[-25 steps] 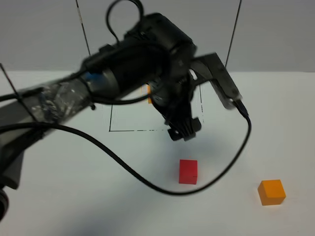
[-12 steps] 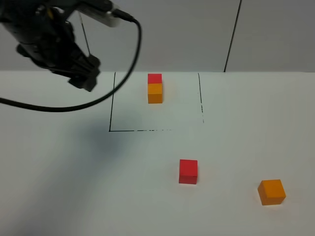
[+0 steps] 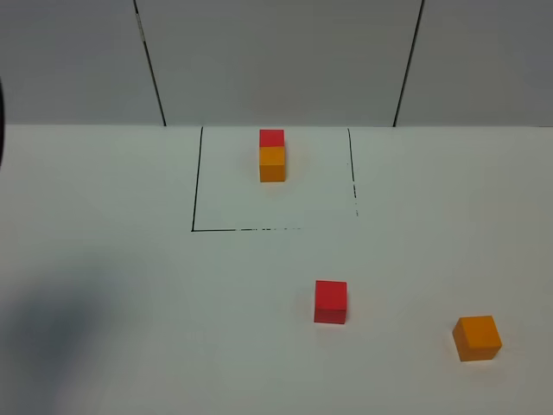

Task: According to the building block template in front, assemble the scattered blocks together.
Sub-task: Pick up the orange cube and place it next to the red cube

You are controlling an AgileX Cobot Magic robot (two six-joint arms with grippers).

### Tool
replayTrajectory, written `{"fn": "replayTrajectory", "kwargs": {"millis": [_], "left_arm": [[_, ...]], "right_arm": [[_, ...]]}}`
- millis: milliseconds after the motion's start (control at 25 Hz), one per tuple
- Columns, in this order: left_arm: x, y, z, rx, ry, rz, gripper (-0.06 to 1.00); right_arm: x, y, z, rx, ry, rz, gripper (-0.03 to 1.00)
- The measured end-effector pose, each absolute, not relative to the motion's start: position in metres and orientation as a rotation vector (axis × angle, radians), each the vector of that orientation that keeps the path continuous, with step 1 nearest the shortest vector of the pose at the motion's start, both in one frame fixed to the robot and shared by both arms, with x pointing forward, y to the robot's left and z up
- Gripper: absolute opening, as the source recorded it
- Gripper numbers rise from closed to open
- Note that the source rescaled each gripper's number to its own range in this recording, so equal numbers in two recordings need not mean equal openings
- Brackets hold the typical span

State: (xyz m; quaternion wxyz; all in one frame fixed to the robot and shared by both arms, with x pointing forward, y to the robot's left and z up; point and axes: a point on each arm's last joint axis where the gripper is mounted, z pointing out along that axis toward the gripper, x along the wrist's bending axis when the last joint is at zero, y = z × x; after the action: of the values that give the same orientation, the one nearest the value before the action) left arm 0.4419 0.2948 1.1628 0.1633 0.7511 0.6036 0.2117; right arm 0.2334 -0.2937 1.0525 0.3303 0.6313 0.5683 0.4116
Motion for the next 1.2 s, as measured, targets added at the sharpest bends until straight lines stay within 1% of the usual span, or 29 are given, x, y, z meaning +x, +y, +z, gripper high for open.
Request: {"fn": "replayTrajectory", "kwargs": {"millis": [200, 440, 600, 720, 880, 1040, 1200], "left_arm": [[0.379, 0.3, 1.151, 2.036, 1.78, 0.647, 0.75], [0.302, 0.309, 1.13, 1.853, 1.818, 0.783, 0.74], [0.264, 0.311, 1.113, 1.71, 1.811, 0.824, 0.74], [0.244, 0.309, 1.098, 1.65, 1.772, 0.814, 0.73], [0.228, 0.3, 1.079, 1.634, 1.671, 0.737, 0.72], [0.224, 0.291, 1.063, 1.659, 1.55, 0.694, 0.72], [0.227, 0.29, 1.052, 1.677, 1.494, 0.713, 0.71]], "right_arm": [[0.233, -0.294, 1.052, 1.651, 1.486, 1.076, 0.79], [0.233, -0.294, 1.052, 1.651, 1.486, 1.076, 0.79], [0.233, -0.294, 1.052, 1.651, 1.486, 1.076, 0.79], [0.233, -0.294, 1.052, 1.651, 1.486, 1.076, 0.79], [0.233, -0.294, 1.052, 1.651, 1.486, 1.076, 0.79], [0.233, -0.294, 1.052, 1.651, 1.486, 1.076, 0.79], [0.233, -0.294, 1.052, 1.651, 1.486, 1.076, 0.79]]}}
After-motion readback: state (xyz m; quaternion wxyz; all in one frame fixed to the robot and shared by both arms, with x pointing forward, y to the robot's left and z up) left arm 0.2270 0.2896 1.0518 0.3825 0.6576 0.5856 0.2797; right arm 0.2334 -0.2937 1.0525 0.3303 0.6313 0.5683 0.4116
